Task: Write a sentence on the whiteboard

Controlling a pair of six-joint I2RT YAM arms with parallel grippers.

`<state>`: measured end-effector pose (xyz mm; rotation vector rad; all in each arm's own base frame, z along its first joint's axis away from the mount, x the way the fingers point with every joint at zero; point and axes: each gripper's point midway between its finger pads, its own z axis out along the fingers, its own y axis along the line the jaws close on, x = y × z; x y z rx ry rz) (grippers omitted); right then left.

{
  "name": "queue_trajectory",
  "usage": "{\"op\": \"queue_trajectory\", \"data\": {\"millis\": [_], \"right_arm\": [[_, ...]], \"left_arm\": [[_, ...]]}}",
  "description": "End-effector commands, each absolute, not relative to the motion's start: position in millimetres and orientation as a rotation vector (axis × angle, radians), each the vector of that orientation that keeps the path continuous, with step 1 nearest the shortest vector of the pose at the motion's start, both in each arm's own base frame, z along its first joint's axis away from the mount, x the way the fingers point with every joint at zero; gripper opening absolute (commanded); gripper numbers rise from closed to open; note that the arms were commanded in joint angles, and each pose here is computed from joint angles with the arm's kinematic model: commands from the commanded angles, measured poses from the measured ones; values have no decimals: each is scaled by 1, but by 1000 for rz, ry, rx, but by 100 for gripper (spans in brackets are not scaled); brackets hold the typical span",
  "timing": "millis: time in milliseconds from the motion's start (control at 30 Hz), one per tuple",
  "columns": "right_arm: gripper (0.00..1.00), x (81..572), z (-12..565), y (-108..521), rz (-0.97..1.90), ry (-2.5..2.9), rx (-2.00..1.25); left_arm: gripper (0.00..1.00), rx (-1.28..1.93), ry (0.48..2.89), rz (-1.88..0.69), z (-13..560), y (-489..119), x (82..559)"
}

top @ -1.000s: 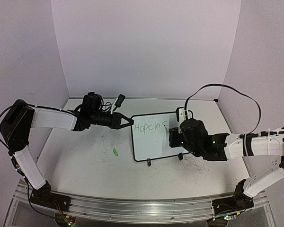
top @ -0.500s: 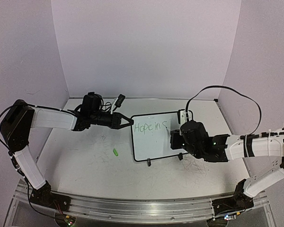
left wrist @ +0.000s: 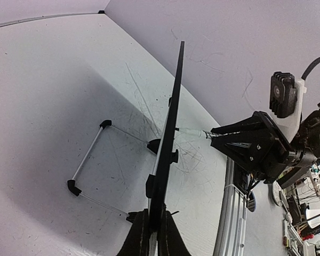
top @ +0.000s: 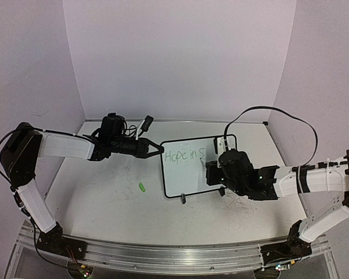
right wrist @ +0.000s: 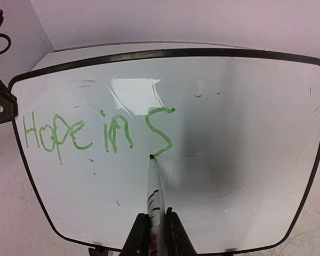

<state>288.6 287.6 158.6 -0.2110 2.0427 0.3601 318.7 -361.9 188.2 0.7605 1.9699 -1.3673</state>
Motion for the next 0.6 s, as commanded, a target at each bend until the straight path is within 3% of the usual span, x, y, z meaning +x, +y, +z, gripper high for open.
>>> {"op": "queue_trajectory", "data": {"millis": [0, 567], "right_arm": [[0, 289, 180, 282, 385, 1995, -183], [0, 303, 196, 273, 356, 1955, -161]], "left_arm": [[0, 782, 1875, -1356, 217, -358, 318], [0, 783, 1874, -1351, 216, -358, 318]]}}
